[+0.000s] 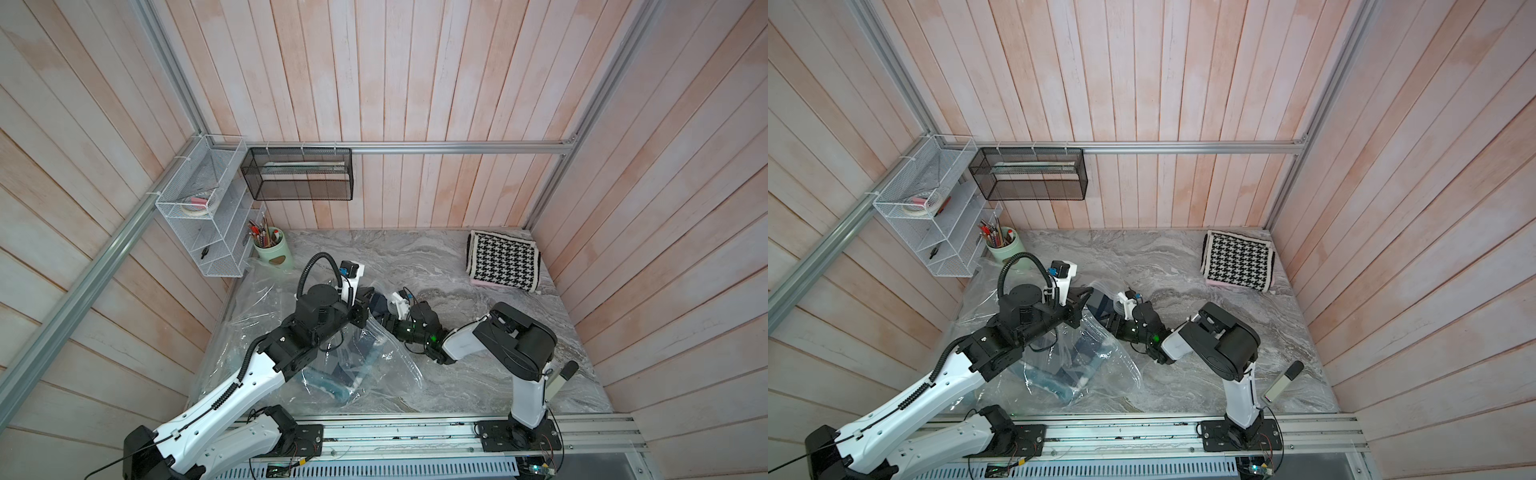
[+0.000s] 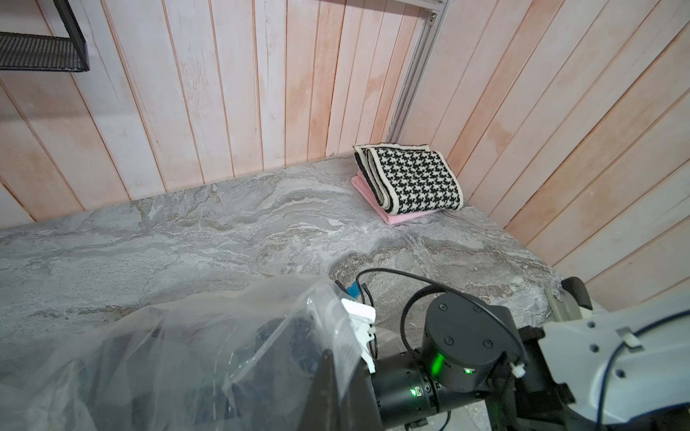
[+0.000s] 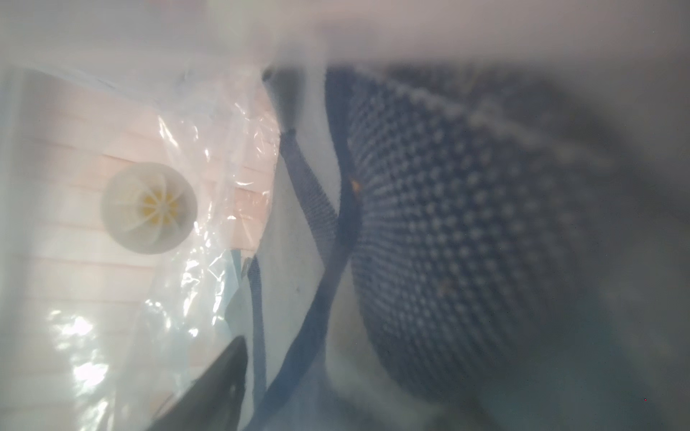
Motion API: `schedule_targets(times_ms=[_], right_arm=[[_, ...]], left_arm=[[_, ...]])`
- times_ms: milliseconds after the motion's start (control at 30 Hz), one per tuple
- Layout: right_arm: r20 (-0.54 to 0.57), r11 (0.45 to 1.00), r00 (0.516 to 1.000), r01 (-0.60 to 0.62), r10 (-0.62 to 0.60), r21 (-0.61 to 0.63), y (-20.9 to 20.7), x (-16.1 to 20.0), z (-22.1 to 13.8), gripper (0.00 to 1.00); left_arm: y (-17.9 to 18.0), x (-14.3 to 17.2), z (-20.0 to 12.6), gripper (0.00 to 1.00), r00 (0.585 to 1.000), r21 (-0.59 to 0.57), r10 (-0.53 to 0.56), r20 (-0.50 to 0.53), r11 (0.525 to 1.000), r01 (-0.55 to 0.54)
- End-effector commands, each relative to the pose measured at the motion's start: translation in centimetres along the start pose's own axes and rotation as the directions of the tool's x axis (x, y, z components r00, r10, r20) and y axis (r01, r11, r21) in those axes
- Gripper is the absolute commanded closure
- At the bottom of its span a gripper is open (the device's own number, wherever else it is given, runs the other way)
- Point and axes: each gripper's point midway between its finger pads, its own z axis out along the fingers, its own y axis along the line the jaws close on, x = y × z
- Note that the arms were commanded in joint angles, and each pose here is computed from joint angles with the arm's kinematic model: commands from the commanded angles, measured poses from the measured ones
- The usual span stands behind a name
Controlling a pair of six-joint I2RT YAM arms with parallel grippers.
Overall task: Take the blanket out of the vacuum bag
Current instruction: Take out the blanket from the vacuum bag.
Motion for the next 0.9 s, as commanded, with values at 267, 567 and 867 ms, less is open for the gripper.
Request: schedule_targets(times_ms=[267,567,867], right_arm=[[-0.044,0.995,0.998,0.045,-0.049,-0.086,2.7,-0.7,2.5,0.48],[-0.054,0.989,0.998,0.031,-0.040,-0.145,3.3,-0.4,2.8,1.00],[-0.042,0.983,0.999,0.026,-0.034,-0.179,5.2,-0.2,-0.2,1.00]], left_arm=[[-0.1,-1.1,-0.9,1.00,0.997,0.011,-0.029,0.071,1.000,0.029],[0.1,-1.2,-0.9,1.00,0.998,-0.001,-0.005,0.065,1.000,0.005],[2.0,-1.7,-1.0,1.00,0.996,-0.114,0.033,0.087,0.993,-0.023]])
